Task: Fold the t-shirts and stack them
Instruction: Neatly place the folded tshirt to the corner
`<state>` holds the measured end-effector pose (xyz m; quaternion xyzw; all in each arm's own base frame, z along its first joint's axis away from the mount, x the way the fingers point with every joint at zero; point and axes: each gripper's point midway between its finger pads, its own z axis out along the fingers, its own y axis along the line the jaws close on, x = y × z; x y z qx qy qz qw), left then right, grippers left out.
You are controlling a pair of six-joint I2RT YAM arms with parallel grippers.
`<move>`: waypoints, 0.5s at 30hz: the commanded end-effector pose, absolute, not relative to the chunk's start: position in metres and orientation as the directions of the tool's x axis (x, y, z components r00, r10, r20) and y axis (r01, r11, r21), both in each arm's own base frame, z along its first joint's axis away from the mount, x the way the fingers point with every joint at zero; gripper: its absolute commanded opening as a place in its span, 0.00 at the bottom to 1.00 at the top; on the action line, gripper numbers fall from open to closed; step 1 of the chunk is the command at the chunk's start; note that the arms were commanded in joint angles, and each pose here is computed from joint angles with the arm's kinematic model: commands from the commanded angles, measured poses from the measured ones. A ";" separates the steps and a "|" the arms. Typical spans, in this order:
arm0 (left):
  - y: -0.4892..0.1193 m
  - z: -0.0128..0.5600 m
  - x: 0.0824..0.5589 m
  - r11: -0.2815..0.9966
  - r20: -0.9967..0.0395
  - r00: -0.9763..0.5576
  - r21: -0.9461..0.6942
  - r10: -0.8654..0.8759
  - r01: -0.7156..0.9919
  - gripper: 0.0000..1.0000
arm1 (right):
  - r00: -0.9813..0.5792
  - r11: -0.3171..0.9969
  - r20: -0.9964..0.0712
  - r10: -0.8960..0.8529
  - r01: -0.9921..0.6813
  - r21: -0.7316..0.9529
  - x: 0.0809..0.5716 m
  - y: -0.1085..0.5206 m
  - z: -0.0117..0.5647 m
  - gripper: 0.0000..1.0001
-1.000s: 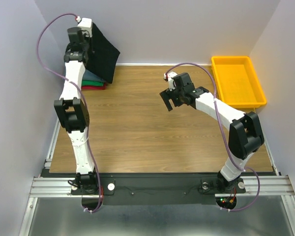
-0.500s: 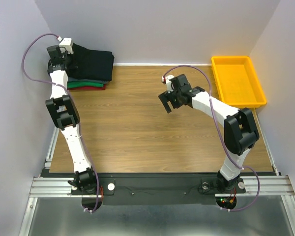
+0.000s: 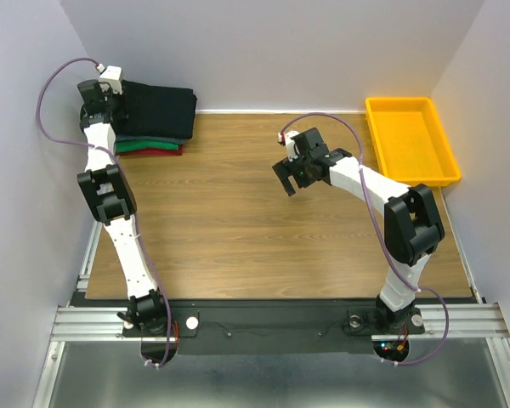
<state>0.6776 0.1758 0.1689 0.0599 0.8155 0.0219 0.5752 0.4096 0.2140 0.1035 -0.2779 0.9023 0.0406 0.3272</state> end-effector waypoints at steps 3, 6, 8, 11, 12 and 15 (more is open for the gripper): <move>0.238 0.295 0.654 0.936 -0.942 -0.180 0.313 0.284 -0.162 0.49 | -0.606 0.844 -0.654 -0.452 -0.529 -0.093 0.413 0.221 0.124 1.00; 0.247 0.315 0.644 0.909 -0.930 -0.183 0.355 0.319 -0.218 0.52 | -0.608 0.841 -0.651 -0.454 -0.534 -0.087 0.410 0.221 0.122 1.00; 0.248 0.333 0.637 0.899 -0.927 -0.167 0.369 0.336 -0.238 0.52 | -0.612 0.840 -0.646 -0.457 -0.536 -0.087 0.409 0.220 0.119 1.00; 0.240 0.341 0.629 0.908 -0.931 -0.151 0.359 0.332 -0.217 0.51 | -0.614 0.834 -0.636 -0.467 -0.544 -0.087 0.407 0.219 0.113 1.00; 0.231 0.353 0.624 0.912 -0.930 -0.128 0.363 0.344 -0.189 0.50 | -0.615 0.832 -0.635 -0.468 -0.548 -0.083 0.406 0.220 0.113 1.00; 0.208 0.347 0.621 0.938 -0.939 -0.114 0.334 0.324 -0.089 0.45 | -0.616 0.829 -0.631 -0.472 -0.553 -0.081 0.405 0.220 0.110 1.00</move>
